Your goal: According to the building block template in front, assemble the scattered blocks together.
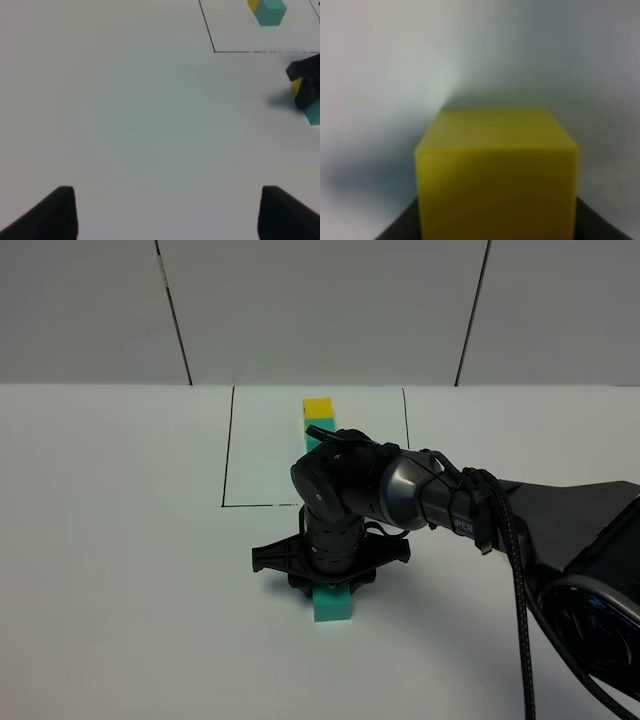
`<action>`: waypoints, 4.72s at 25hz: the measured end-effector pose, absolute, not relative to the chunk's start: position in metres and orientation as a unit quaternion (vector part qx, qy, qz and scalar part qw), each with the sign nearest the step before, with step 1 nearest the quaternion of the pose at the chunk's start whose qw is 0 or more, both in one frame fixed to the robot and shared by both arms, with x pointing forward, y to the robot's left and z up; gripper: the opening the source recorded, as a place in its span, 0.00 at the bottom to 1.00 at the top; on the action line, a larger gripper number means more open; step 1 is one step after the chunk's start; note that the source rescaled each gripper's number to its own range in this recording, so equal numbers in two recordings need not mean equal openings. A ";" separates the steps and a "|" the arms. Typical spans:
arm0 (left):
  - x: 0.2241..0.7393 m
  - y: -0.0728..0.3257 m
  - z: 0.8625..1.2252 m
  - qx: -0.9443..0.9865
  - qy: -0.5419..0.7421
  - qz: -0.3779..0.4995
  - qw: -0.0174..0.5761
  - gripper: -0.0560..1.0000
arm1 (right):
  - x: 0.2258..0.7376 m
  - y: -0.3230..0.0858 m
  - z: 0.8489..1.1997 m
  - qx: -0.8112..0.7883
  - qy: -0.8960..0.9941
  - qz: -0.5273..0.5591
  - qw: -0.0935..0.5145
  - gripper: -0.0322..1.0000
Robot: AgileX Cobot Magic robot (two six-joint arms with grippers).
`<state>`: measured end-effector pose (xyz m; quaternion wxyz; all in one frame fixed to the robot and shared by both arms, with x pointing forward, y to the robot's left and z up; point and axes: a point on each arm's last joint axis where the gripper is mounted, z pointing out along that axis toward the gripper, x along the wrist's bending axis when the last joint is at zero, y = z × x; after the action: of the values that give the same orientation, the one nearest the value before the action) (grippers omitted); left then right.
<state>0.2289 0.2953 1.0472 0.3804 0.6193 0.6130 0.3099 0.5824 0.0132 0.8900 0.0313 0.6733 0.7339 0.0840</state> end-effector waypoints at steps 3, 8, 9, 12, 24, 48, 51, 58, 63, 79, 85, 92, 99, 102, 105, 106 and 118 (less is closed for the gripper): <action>0.229 0.295 1.047 0.619 0.613 0.310 0.380 0.66 | 0.583 0.015 0.890 0.674 0.733 0.092 0.030 0.39; 0.229 0.295 1.047 0.619 0.613 0.310 0.380 0.66 | 0.584 0.013 0.890 0.664 0.741 0.087 0.047 0.95; 0.229 0.295 1.047 0.619 0.613 0.310 0.380 0.66 | 0.584 0.013 0.891 0.663 0.742 0.087 0.049 0.99; 0.229 0.295 1.047 0.619 0.613 0.310 0.380 0.66 | 0.585 0.012 0.893 0.661 0.744 0.089 0.053 1.00; 0.229 0.295 1.047 0.619 0.613 0.310 0.380 0.66 | 0.576 -0.033 1.021 0.620 0.769 0.122 0.096 1.00; 0.229 0.295 1.047 0.619 0.613 0.310 0.380 0.66 | 0.343 -0.301 1.096 0.758 0.572 0.226 0.218 0.92; 0.229 0.295 1.047 0.619 0.613 0.310 0.380 0.66 | 0.314 -0.304 1.095 0.751 0.563 0.250 0.238 0.91; 0.229 0.295 1.047 0.619 0.613 0.310 0.380 0.66 | 0.264 -0.315 1.088 0.704 0.561 0.288 0.326 0.86; 0.229 0.295 1.047 0.619 0.613 0.310 0.380 0.66 | 0.255 -0.314 1.074 0.698 0.566 0.295 0.325 0.84; 0.229 0.295 1.047 0.619 0.613 0.310 0.380 0.66 | 0.249 -0.313 1.053 0.680 0.557 0.333 0.343 0.55; 0.229 0.295 1.047 0.619 0.613 0.310 0.380 0.66 | 0.242 -0.311 1.052 0.670 0.549 0.354 0.353 0.54; 0.229 0.295 1.047 0.619 0.613 0.310 0.380 0.66 | 0.242 -0.311 1.053 0.681 0.533 0.346 0.362 0.54; 0.229 0.295 1.047 0.619 0.613 0.310 0.380 0.66 | 0.241 -0.311 1.053 0.690 0.522 0.341 0.368 0.54; 0.229 0.295 1.047 0.619 0.613 0.310 0.380 0.66 | 0.241 -0.311 1.053 0.690 0.522 0.341 0.368 0.54; 0.229 0.295 1.047 0.619 0.613 0.310 0.380 0.66 | 0.241 -0.311 1.053 0.690 0.522 0.341 0.368 0.54; 0.229 0.295 1.047 0.619 0.613 0.310 0.380 0.66 | 0.241 -0.311 1.053 0.690 0.522 0.341 0.367 0.54; 0.229 0.295 1.047 0.619 0.613 0.310 0.380 0.66 | 0.242 -0.311 1.053 0.690 0.522 0.343 0.366 0.54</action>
<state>0.2289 0.2953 1.0472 0.3804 0.6193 0.6130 0.3099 0.2415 -0.3109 1.0526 0.3660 0.6898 0.5222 0.3427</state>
